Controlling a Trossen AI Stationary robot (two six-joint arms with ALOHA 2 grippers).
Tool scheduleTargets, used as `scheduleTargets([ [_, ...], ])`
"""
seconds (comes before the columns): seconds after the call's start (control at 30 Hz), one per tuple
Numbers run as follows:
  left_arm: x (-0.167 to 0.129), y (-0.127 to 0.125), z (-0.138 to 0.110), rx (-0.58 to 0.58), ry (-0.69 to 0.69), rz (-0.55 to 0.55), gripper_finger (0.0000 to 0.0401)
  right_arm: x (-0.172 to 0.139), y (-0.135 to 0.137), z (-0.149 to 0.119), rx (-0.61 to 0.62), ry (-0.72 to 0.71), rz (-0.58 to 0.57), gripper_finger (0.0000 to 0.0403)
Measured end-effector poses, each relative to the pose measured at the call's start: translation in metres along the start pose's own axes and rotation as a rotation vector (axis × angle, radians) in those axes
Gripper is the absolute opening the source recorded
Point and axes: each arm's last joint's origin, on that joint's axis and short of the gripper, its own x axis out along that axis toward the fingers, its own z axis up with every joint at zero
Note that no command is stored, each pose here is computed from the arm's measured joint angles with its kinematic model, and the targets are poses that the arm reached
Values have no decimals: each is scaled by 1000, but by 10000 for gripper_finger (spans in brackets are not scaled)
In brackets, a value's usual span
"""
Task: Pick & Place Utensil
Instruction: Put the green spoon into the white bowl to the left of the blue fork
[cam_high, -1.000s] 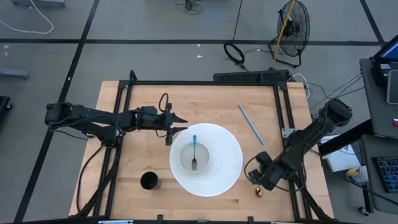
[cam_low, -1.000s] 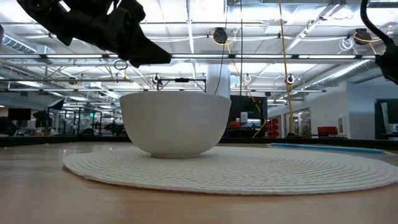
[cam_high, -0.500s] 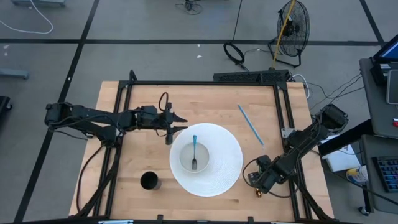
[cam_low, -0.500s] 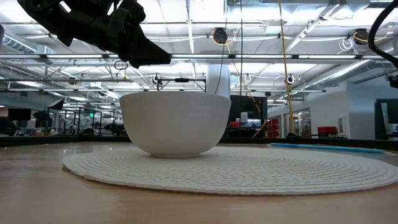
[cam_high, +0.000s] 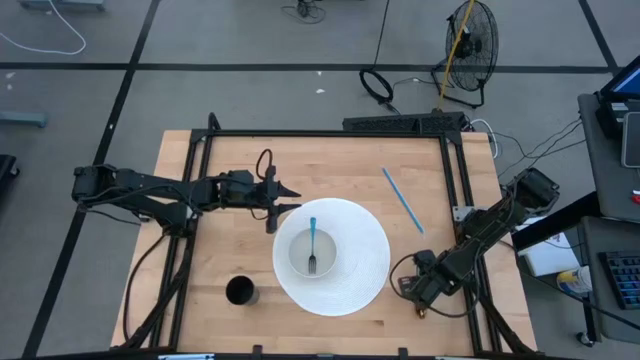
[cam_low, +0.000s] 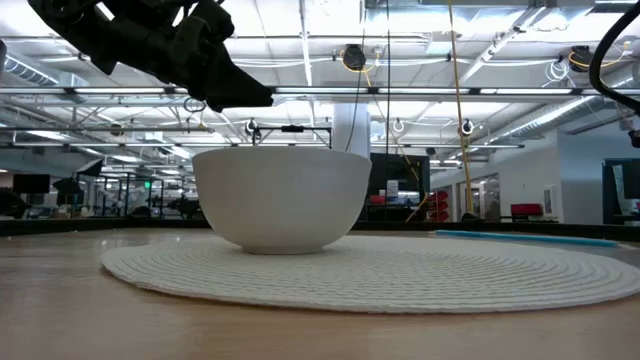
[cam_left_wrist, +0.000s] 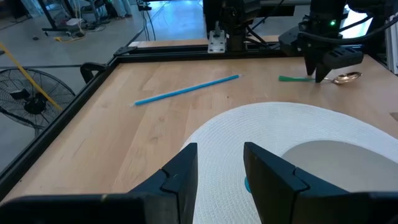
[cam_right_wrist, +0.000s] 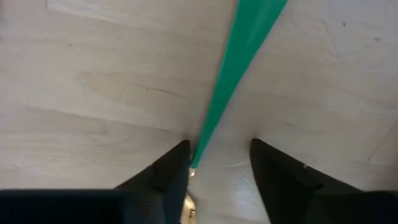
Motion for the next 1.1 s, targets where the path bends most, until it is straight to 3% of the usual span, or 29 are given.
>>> scheduleTargets([
  [0.2,0,0,-2,-1,19,-1,136,0,0,2,-25,-2,-13,83],
  [0.53,0,0,-2,-12,21,-2,136,0,-2,4,-102,-28,-22,10],
  [1.1,0,0,3,-19,-29,2,136,0,1,9,-389,-253,65,2],
])
